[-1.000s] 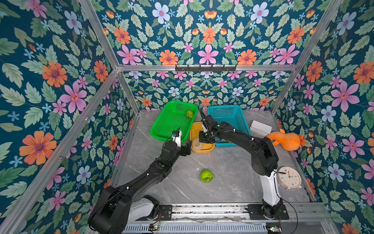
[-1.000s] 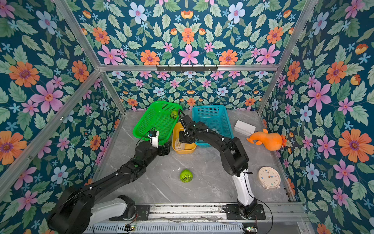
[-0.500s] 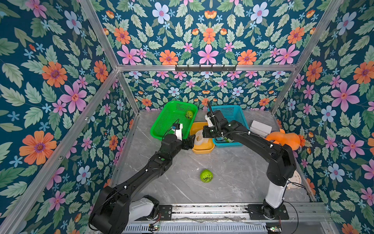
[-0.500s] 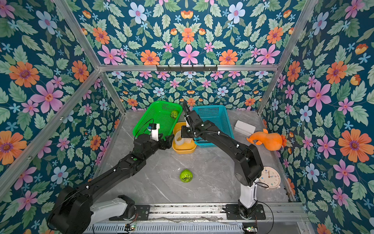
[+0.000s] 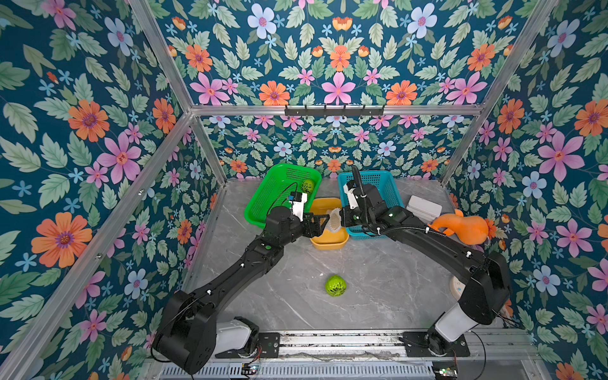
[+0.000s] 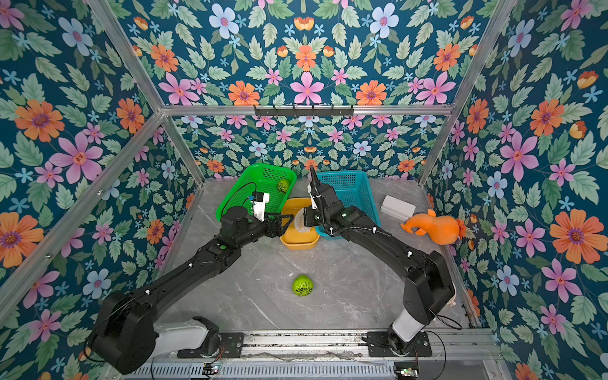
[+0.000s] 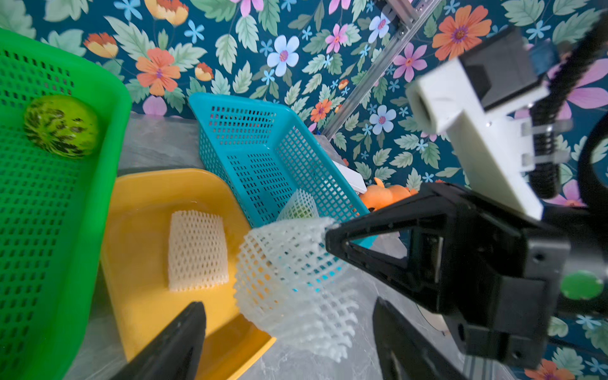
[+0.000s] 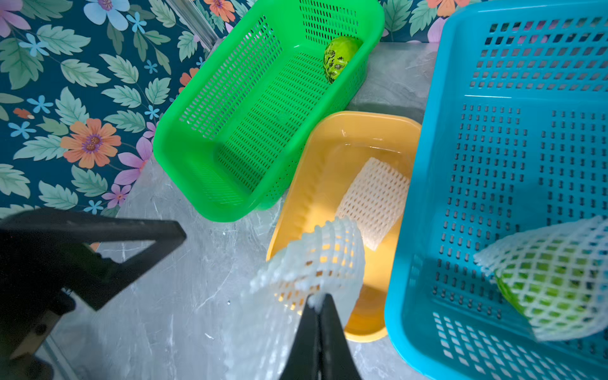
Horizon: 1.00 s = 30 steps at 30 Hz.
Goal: Sleeve custard apples in foam nets
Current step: Pick up the foam net from the storage box, then open the foam net.
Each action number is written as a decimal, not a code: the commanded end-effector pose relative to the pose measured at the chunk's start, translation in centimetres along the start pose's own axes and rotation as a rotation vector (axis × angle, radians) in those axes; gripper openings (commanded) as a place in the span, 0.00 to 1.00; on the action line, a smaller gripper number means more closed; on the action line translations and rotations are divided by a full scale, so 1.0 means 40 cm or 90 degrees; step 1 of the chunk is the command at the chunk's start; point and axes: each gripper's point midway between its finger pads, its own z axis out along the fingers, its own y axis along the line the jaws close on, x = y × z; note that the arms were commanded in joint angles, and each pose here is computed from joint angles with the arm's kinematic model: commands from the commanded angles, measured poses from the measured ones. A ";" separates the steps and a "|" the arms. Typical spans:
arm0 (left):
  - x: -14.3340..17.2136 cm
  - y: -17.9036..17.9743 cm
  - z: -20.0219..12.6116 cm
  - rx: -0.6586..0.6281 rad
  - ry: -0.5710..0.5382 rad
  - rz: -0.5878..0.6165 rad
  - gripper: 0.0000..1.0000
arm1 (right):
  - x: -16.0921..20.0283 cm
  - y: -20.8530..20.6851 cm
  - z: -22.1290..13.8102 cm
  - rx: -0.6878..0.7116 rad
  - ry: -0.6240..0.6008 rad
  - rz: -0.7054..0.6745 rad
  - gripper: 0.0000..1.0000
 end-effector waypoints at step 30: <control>0.045 0.062 0.058 -0.072 0.031 -0.016 0.84 | 0.041 -0.002 -0.007 -0.020 -0.004 0.003 0.00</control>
